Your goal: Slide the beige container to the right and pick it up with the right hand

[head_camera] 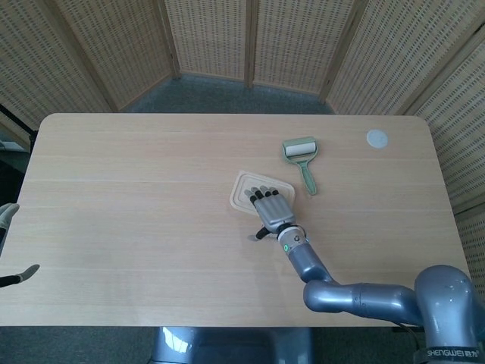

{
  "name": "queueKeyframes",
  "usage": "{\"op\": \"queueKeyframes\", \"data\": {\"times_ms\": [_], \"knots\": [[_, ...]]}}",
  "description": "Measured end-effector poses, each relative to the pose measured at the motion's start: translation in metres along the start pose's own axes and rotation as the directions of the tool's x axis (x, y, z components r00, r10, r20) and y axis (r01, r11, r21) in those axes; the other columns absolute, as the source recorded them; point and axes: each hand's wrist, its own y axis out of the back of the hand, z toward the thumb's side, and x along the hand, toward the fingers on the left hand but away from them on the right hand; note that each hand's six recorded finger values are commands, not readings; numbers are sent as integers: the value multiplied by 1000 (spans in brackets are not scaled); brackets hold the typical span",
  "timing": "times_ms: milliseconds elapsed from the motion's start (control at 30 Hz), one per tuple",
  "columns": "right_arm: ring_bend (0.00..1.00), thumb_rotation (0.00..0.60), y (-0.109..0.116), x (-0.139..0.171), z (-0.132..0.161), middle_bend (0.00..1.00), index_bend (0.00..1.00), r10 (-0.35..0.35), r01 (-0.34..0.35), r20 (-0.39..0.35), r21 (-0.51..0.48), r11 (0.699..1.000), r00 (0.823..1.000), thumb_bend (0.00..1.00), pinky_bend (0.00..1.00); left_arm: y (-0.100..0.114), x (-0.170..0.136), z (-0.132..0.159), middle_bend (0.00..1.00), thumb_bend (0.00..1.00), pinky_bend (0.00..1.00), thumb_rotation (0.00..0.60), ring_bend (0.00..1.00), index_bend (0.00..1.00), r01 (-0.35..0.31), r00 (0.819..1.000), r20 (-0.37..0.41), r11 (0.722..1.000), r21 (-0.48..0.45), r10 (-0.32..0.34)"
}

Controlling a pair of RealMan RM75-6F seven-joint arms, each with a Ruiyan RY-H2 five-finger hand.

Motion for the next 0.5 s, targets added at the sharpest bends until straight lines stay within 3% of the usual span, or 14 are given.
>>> {"op": "queueKeyframes", "data": {"times_ms": [200,500], "knots": [[0,433,-9,-19,-12,0,0,29,-29,62,-2,1000,998,0,0,-1,0,1,0,0,0,600,0,0,1,1000,3,1000,1,-1],[0,433,-29,-10,-32,0,0,51,-52,90,4,999,995,0,0,-1,0,1,0,0,0,600,0,0,1,1000,5,1000,4,-1]]}}
